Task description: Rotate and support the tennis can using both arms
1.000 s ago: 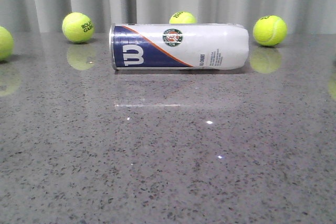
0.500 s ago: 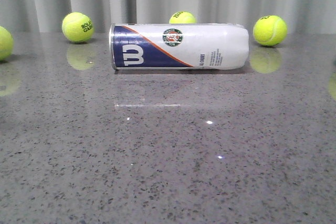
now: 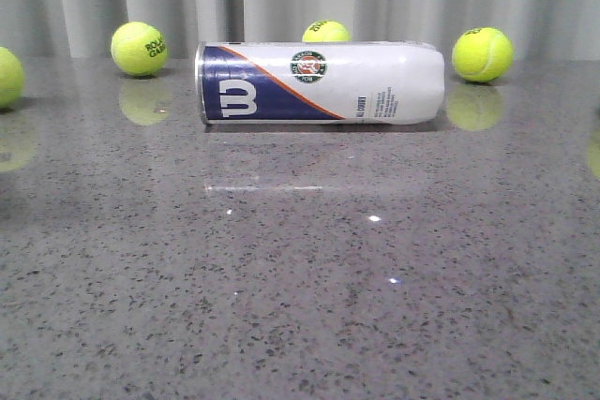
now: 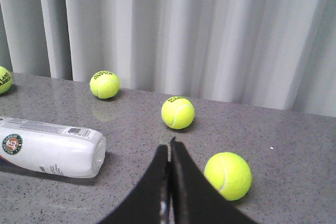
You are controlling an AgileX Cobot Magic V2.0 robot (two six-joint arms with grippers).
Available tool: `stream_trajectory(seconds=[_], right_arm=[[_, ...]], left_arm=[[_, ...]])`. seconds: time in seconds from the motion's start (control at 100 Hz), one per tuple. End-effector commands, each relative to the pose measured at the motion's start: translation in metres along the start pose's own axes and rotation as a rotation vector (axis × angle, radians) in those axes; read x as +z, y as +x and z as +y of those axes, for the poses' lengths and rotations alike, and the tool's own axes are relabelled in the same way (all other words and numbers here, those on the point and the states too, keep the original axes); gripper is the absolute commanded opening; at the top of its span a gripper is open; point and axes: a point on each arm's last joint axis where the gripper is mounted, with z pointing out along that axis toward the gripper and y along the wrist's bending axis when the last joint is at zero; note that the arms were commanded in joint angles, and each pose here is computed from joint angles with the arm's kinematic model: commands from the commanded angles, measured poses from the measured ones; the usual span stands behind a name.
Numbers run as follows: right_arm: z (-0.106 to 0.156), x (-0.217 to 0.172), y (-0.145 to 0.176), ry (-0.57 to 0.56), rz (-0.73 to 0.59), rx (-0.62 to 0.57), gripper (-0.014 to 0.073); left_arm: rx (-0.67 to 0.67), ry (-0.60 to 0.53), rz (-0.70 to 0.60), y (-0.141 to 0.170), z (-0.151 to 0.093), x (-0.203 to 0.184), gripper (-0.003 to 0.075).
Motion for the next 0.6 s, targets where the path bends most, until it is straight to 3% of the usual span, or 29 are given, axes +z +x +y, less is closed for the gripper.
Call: stream_trajectory(seconds=[0.0,0.22,0.59], right_arm=[[-0.003,-0.001,-0.014,0.029,-0.092,0.017,-0.0070],[-0.003,-0.001,-0.014,0.029,-0.092,0.017,-0.0070],[-0.003,-0.001,-0.014,0.029,-0.092,0.017,-0.0070]], left_arm=[[-0.012,0.131,-0.093,-0.019,-0.012,0.004,0.0596],[-0.028,0.384,-0.049,-0.031,-0.023,0.047,0.0596],[-0.051,0.627,0.022,-0.057,-0.024,0.123,0.0596]])
